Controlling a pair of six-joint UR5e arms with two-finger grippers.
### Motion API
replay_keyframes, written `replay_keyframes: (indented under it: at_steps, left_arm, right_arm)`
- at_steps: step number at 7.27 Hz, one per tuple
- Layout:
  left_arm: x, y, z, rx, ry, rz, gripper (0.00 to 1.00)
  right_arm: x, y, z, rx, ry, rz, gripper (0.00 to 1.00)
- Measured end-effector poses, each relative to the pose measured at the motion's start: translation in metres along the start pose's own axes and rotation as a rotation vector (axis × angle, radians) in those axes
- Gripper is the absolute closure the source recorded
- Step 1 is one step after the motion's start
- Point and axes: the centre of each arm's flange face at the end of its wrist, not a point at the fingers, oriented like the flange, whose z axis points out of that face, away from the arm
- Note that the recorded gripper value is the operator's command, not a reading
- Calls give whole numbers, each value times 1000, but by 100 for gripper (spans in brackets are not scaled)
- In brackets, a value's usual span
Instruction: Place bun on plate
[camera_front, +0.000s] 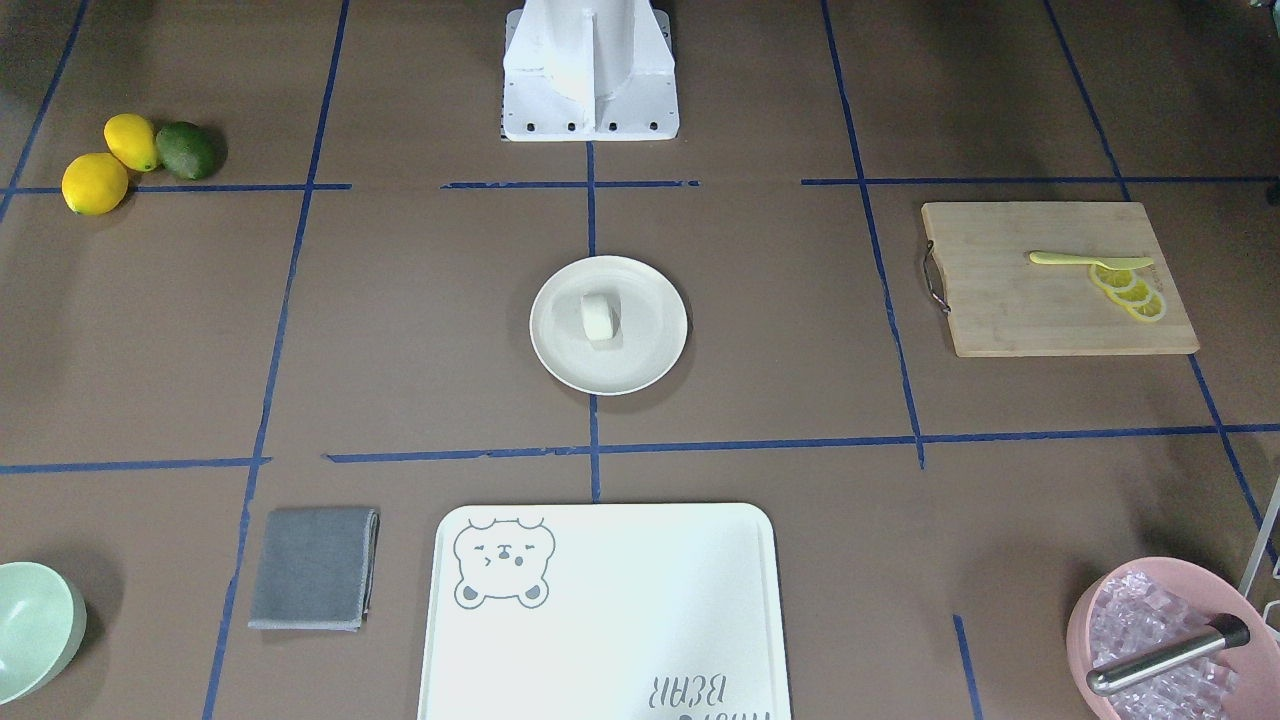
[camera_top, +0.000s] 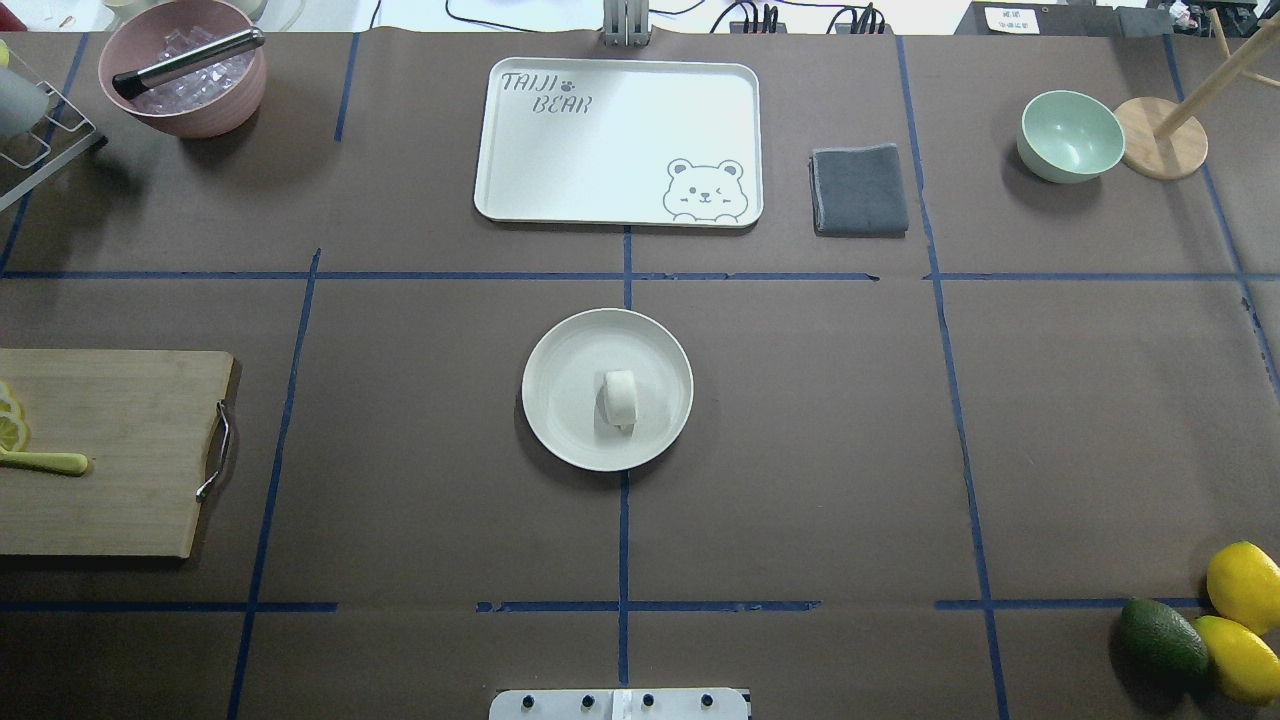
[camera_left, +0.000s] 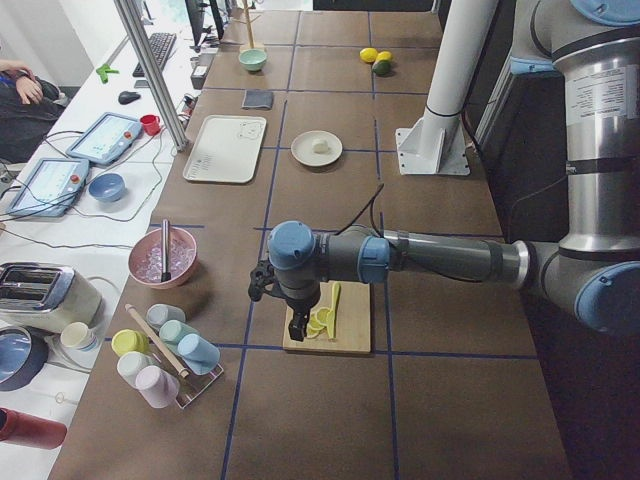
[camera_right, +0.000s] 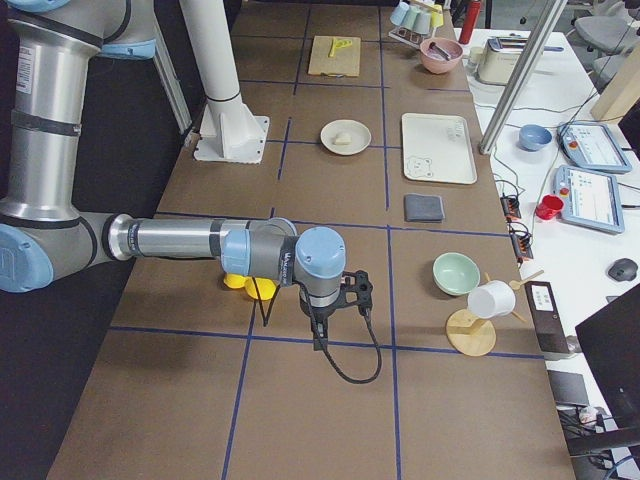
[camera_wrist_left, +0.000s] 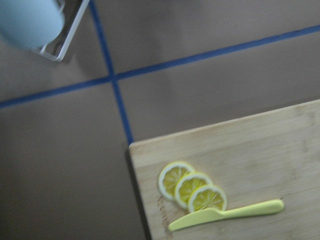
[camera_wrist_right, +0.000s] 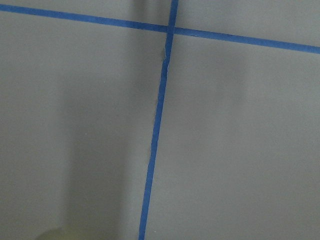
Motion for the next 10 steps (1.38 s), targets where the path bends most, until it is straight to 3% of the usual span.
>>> replay_keyframes:
  at_steps: [3, 10]
  left_arm:
    - [-16, 10, 5, -9, -1, -53, 0]
    - [-14, 7, 1, -2, -6, -44, 0]
  right_arm:
    - [0, 0, 0, 0, 1, 2, 0]
    - [-1, 0, -1, 2, 0, -1, 0]
